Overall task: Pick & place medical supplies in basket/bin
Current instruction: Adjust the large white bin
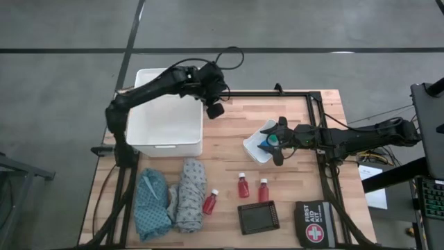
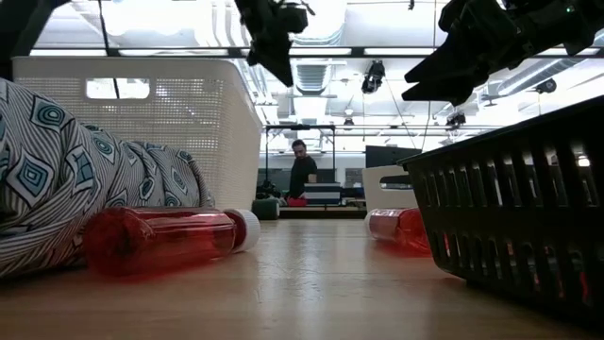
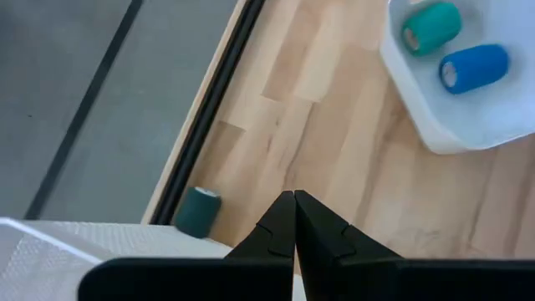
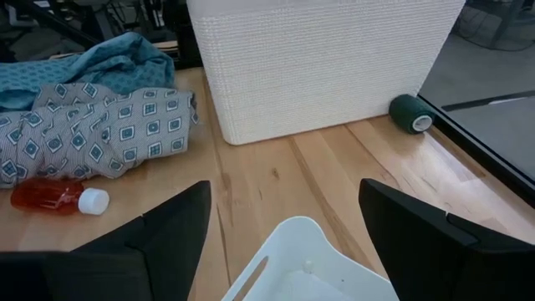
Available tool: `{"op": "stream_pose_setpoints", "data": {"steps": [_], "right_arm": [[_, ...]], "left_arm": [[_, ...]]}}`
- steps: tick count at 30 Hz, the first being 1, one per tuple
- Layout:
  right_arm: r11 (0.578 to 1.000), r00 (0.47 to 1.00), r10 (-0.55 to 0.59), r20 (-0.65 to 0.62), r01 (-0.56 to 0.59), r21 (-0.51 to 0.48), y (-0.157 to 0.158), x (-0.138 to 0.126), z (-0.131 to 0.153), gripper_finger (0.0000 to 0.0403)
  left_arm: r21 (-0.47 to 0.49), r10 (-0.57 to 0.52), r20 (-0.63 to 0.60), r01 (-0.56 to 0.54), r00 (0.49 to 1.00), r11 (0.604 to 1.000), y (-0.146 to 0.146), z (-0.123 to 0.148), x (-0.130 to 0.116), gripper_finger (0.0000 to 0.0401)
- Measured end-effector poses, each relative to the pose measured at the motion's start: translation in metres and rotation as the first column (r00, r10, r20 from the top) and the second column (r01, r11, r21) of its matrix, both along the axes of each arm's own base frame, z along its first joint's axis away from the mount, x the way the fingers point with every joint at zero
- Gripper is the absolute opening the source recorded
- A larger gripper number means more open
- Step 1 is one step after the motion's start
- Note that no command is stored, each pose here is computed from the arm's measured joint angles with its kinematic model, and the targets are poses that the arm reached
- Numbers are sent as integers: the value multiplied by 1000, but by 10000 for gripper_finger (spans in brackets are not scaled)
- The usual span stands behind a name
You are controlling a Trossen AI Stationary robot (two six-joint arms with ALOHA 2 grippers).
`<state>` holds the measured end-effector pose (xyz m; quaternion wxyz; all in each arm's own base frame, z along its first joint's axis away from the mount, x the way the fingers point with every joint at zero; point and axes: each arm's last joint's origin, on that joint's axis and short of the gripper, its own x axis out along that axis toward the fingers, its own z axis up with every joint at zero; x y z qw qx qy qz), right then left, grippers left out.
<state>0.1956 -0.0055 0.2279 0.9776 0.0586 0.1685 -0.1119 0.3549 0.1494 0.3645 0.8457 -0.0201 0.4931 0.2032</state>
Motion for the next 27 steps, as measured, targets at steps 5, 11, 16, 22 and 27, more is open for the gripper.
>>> {"op": "stream_pose_setpoints", "data": {"steps": [5, 11, 16, 22, 27], "right_arm": [[1000, 1000, 0, 0, 0, 0, 0, 0, 0, 302], [1000, 1000, 0, 0, 0, 0, 0, 0, 0, 311], [1000, 1000, 0, 0, 0, 0, 0, 0, 0, 308], [1000, 1000, 0, 0, 0, 0, 0, 0, 0, 299], [1000, 1000, 0, 0, 0, 0, 0, 0, 0, 297]], "left_arm": [[-13, 49, -62, -50, 997, 999, 25, -24, 6, 5], [-40, 87, -138, -93, 987, 995, 49, -55, 14, 5], [-39, 98, -162, -105, 982, 994, 54, -63, 15, 5], [-16, 88, -131, -91, 987, 996, 46, -43, 6, 5], [-25, 89, -17, -89, 996, 996, 17, -1, -12, 5]]}}
